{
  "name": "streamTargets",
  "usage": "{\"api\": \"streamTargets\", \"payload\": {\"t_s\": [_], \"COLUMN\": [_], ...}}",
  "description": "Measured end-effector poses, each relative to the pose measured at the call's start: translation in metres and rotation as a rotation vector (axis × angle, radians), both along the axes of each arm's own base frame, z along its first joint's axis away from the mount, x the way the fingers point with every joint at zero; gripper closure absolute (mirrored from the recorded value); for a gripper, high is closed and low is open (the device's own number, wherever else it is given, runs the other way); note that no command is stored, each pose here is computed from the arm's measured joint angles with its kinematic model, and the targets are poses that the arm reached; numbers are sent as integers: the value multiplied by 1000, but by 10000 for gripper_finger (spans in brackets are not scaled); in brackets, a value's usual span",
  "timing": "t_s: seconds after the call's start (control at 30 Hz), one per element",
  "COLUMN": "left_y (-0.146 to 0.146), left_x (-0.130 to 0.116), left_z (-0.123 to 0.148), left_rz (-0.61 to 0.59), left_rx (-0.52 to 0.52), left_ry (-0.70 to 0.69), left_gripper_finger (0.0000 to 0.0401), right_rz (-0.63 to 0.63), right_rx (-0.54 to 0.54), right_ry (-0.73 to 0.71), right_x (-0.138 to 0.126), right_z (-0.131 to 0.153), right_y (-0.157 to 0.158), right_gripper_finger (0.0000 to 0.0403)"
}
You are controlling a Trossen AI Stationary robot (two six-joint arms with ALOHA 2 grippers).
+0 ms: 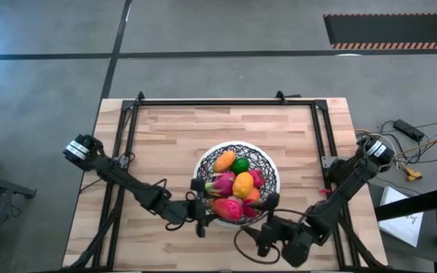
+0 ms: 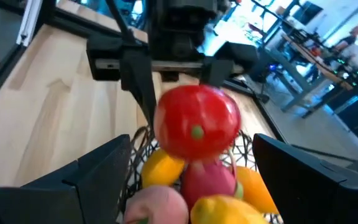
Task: Build produce basket
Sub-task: Put the red mango into the basket
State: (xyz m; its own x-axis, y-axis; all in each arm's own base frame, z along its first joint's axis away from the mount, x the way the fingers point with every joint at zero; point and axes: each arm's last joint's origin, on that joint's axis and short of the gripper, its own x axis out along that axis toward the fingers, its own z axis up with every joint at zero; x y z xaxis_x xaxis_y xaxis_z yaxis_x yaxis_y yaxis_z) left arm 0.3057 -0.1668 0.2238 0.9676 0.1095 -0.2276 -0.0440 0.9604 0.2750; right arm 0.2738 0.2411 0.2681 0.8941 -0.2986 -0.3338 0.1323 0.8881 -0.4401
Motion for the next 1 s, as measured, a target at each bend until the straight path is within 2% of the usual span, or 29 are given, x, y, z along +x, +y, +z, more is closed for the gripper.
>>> {"api": "streamTargets", "payload": {"t_s": [0.17, 0.3, 0.5, 0.6, 0.73, 0.83, 1.0], "left_y": [0, 0, 2, 2, 3, 3, 6], "left_x": [0, 0, 1, 1, 2, 2, -2], "left_z": [-1, -1, -2, -2, -3, -3, -5], "left_rz": [1, 3, 6, 2, 6, 6, 11], "left_rx": [2, 1, 1, 3, 4, 3, 49], "left_ry": [2, 2, 3, 6, 7, 8, 74], "left_gripper_finger": [177, 177, 177, 177, 176, 163, 108], "right_rz": [88, 100, 136, 137, 134, 123, 59], "right_rx": [16, 1, 36, 38, 42, 50, 67], "right_ry": [66, 85, 114, 114, 117, 119, 185], "right_x": [17, 27, 36, 36, 36, 35, 28], "right_z": [7, 10, 8, 8, 8, 8, 8], "right_y": [-12, -21, -31, -31, -31, -32, -33], "right_gripper_finger": [75, 76, 78, 102, 160, 175, 175]}}
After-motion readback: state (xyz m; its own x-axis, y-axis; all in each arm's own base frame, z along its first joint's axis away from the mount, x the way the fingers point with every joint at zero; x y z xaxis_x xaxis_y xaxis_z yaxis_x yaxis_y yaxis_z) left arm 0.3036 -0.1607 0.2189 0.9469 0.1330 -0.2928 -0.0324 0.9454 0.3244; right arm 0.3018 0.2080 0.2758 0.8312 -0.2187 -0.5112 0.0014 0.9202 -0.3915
